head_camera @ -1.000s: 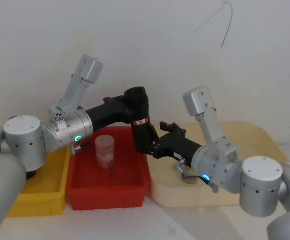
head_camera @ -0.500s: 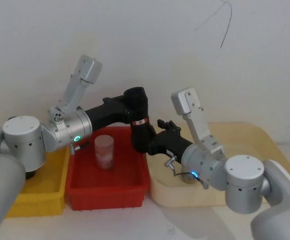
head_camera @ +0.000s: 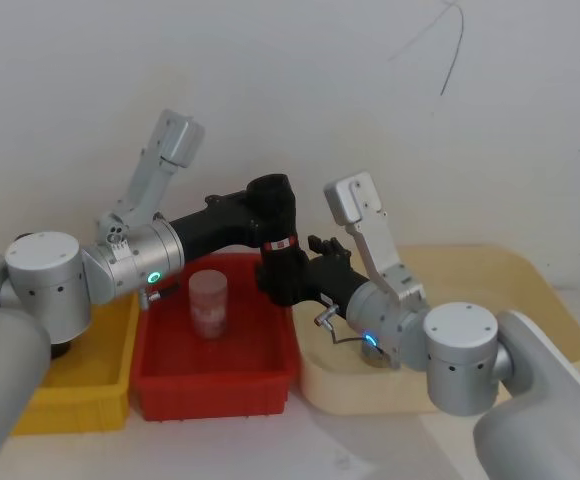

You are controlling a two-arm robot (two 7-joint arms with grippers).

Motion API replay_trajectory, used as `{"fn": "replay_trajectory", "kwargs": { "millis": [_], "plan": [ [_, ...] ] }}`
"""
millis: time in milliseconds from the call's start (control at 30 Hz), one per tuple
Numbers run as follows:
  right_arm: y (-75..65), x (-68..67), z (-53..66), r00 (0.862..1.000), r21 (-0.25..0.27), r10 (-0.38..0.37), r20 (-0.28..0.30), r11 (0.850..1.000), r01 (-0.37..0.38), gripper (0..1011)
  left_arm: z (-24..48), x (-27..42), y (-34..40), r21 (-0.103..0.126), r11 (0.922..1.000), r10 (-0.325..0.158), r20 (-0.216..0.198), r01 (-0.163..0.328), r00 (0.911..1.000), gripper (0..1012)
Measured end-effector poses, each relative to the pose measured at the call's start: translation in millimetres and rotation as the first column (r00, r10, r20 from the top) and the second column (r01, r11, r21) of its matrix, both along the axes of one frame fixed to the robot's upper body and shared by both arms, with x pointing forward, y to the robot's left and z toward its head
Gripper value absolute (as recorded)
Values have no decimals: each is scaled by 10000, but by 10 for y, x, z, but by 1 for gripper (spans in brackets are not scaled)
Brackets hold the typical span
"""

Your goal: Pick up the garbage bag with the one hand and transfer it to the other hand.

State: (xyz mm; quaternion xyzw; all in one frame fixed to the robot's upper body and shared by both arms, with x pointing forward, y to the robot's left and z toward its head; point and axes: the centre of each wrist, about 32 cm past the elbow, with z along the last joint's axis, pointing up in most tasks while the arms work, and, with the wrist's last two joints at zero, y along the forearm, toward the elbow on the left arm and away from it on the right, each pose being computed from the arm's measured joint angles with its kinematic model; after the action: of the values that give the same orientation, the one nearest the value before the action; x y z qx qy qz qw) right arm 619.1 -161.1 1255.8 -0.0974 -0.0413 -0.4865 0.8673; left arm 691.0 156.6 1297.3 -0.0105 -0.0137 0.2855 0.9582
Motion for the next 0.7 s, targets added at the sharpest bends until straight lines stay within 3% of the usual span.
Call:
{"fn": "replay_trajectory", "kwargs": {
  "millis": [400, 700],
  "plan": [
    [70, 99, 21, 9998, 19, -200, 78, 9998, 200, 992, 0, 0, 0, 0, 10000, 0, -1, 0, 10000, 435],
    [95, 128, 33, 9996, 31, -251, 110, 9997, 251, 806, 0, 0, 0, 0, 10000, -1, -1, 1, 10000, 435]
  ]
}}
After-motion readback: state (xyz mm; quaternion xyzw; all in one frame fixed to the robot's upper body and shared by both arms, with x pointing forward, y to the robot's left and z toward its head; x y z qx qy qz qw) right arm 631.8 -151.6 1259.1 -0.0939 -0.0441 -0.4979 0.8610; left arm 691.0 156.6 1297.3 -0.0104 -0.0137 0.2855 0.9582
